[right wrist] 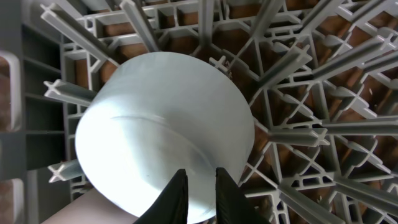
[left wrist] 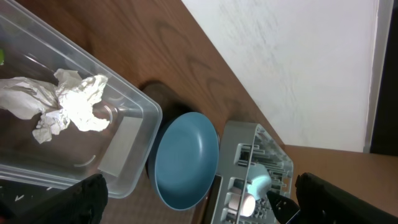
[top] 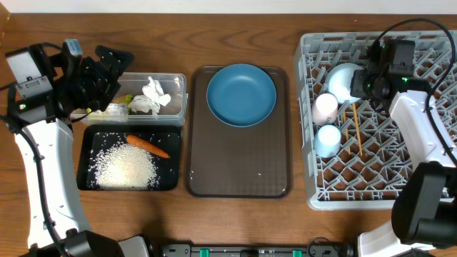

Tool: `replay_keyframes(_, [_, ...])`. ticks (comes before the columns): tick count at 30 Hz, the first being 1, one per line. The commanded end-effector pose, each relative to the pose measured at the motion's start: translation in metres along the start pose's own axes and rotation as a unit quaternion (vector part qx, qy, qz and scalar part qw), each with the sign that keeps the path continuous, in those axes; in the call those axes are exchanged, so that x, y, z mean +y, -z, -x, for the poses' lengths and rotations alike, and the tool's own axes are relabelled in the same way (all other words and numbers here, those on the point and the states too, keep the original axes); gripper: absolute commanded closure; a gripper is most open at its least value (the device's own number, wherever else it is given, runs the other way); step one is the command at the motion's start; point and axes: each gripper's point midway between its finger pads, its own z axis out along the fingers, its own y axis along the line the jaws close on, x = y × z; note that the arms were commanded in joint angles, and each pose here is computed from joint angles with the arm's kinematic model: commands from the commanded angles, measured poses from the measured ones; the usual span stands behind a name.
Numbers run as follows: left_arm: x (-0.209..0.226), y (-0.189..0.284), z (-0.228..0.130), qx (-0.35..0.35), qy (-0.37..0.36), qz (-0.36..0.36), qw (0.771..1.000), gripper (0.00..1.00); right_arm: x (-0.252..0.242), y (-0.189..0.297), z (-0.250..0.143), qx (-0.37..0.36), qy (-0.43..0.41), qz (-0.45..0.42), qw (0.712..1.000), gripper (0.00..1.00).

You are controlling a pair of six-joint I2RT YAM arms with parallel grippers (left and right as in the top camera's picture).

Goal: Sort waste into correct bins and load items into the dishwasher rack
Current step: 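Move the right gripper left to the blue plate on the brown tray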

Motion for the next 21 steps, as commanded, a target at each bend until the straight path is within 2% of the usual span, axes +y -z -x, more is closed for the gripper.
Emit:
replay_keyframes(1, [0.002,0.000,0.001,-0.001,0.004,0.002,1.000,0.02,0.000,0.030,0.023,-0.044,0.014,0.007,0.999,0.82])
replay_keyframes(3, [0.002,0.000,0.001,-0.001,0.004,0.002,1.000,0.02,0.009,0.045,0.029,-0.061,0.016,0.032,0.997,0.82])
replay_keyframes(7, [0.002,0.000,0.001,-0.001,0.004,0.002,1.000,0.02,0.053,0.087,0.033,-0.086,0.034,0.139,0.986,0.82])
replay_keyframes(12, [0.002,0.000,0.001,-0.001,0.004,0.002,1.000,0.02,0.110,0.124,0.016,-0.070,0.054,0.253,0.964,0.82])
replay_keyframes(17, [0.002,0.000,0.001,-0.001,0.004,0.002,1.000,0.02,0.160,0.132,-0.016,-0.019,0.088,0.295,0.951,0.78])
replay_keyframes(21, [0.002,0.000,0.001,-0.001,0.004,0.002,1.000,0.02,0.197,0.140,-0.034,-0.008,0.131,0.317,0.939,0.75])
